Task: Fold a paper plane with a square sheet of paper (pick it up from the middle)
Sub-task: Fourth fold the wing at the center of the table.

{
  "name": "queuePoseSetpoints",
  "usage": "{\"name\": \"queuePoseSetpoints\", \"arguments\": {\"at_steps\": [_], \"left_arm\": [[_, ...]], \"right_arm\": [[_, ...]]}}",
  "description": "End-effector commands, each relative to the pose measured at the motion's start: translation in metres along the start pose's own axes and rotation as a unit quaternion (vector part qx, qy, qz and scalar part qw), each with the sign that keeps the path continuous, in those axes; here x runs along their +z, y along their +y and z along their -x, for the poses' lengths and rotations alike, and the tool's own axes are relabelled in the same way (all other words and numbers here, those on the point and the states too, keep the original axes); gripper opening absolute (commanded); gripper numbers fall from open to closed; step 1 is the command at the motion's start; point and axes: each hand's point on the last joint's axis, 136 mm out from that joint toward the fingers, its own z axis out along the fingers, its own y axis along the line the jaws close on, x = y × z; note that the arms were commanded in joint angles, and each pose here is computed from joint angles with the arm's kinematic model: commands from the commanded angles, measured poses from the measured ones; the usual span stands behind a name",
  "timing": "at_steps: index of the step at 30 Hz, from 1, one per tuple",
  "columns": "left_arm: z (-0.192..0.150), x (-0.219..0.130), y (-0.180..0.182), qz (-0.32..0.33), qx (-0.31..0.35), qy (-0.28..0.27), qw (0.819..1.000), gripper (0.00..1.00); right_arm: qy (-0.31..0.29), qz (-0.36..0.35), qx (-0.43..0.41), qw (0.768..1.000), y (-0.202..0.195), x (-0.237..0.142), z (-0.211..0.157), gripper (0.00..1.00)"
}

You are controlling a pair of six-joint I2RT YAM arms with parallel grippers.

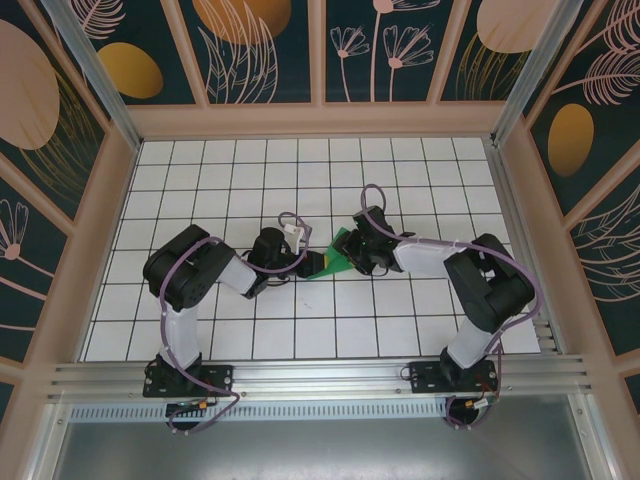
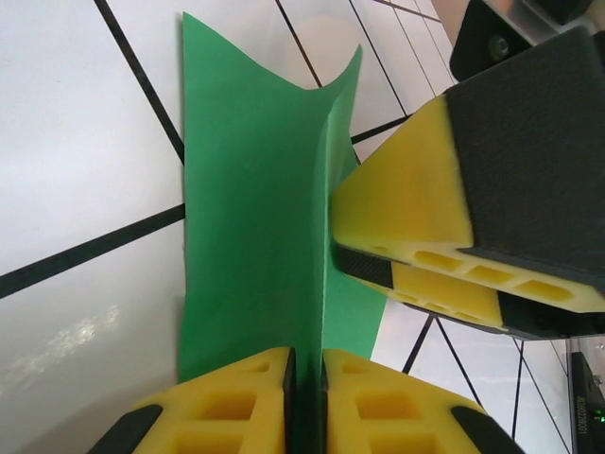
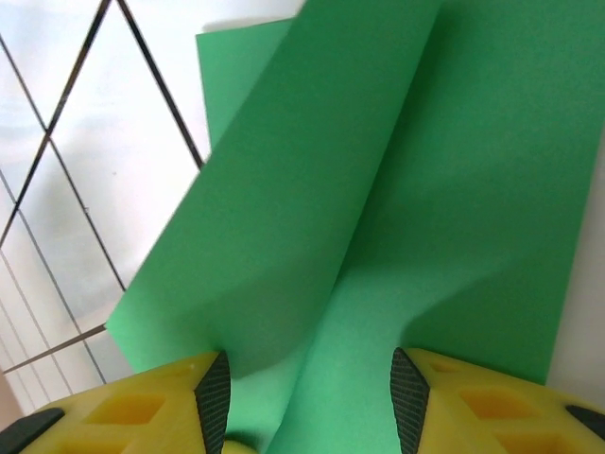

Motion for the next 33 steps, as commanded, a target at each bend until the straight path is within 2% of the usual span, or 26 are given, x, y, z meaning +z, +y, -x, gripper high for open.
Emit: {"name": "queuePoseSetpoints", "arguments": {"at_steps": [1,6,8,17,28,33], "left_arm": [[0.004,-0.004,-0.002,0.018,-0.006,-0.002,1.000,0.23],[0.021,-0.017,0.007,0.082,-0.025,-0.025,0.996,0.38],[0.024,-0.022,0.009,0.098,-0.030,-0.031,0.994,0.40],[0.024,-0.023,-0.006,0.071,-0.022,-0.013,0.997,0.41],[0.003,-0.001,-0.003,0.034,-0.040,0.054,0.997,0.43],[0.000,0.003,-0.008,0.017,-0.037,0.066,0.997,0.35]], "right_arm": [[0.005,-0.055,-0.010,0.998,-0.020,0.007,-0.003,0.50],[0.006,-0.105,-0.021,0.994,-0.041,0.012,-0.003,0.50],[0.009,-0.115,-0.024,0.993,-0.045,0.013,-0.003,0.51],[0.013,-0.130,-0.025,0.991,-0.054,0.018,-0.005,0.54],[0.015,-0.117,-0.026,0.993,-0.050,0.019,-0.006,0.54],[0.017,-0.105,-0.027,0.994,-0.046,0.019,-0.007,0.55]]}}
